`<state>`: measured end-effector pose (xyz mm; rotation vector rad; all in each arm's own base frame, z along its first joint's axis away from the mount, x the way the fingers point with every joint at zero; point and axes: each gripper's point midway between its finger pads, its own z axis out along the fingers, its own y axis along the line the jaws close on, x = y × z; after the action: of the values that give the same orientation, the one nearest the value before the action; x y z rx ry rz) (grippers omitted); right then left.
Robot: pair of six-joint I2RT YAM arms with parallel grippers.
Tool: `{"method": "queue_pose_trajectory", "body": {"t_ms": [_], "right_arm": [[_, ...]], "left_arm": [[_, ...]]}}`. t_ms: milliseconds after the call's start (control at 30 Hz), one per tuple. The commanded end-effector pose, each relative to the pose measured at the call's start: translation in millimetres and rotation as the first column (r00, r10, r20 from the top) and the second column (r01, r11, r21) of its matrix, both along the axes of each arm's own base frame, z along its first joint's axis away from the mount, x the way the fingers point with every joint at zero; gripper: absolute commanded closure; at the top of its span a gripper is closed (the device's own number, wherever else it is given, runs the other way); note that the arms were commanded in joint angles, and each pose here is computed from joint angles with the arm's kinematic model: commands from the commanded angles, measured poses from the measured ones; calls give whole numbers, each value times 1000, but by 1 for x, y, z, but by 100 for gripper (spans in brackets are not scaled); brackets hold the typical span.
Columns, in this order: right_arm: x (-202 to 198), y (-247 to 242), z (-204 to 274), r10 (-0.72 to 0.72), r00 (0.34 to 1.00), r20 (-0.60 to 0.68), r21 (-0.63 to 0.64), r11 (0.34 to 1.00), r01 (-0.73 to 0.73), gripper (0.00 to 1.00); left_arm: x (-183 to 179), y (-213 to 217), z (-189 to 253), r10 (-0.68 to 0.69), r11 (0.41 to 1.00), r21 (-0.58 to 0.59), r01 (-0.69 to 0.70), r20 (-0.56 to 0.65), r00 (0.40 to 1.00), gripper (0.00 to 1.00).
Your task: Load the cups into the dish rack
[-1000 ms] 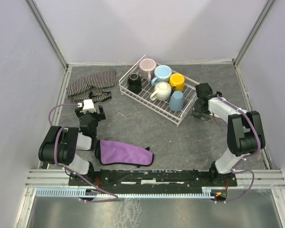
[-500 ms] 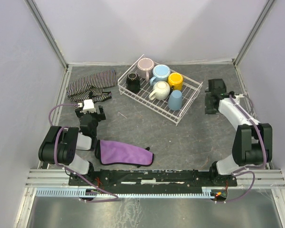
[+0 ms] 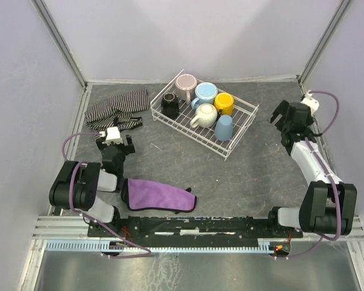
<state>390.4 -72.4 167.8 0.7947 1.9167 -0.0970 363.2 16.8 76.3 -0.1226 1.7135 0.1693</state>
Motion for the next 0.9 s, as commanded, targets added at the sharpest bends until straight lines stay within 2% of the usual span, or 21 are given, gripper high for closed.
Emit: {"method": "queue_pose_trajectory", "body": {"t_ms": [0,167,467,600,667,767,800,867], "right_arm": [[8,33,8,377,925,58,-204,911,-358,0],[-5,57,-14,498,859,118,-210,858,-469,0],[-19,54,-54,524,850,54,-276,826,-492,0],[-18,57,-72,521,852,56,-350,809,-472,0],[-16,67,-72,559,821,112,-389,785,-482,0],[-15,86,-85,649,751,121,-434,715,-548,0],[-13,89,-86,656,743,133,-445,710,-547,1],[-15,84,-93,633,769,88,-418,724,-548,0]], "left_arm": [[7,5,18,36,999,-30,-34,68,997,1],[7,4,18,34,999,-30,-32,67,997,1],[7,4,18,33,999,-29,-31,66,997,1],[7,4,17,31,999,-29,-30,66,997,1],[7,4,18,31,999,-29,-30,67,997,1],[7,4,17,32,999,-28,-30,66,997,1],[7,4,18,32,999,-29,-31,66,997,1],[7,4,18,32,999,-29,-30,67,997,1]]}}
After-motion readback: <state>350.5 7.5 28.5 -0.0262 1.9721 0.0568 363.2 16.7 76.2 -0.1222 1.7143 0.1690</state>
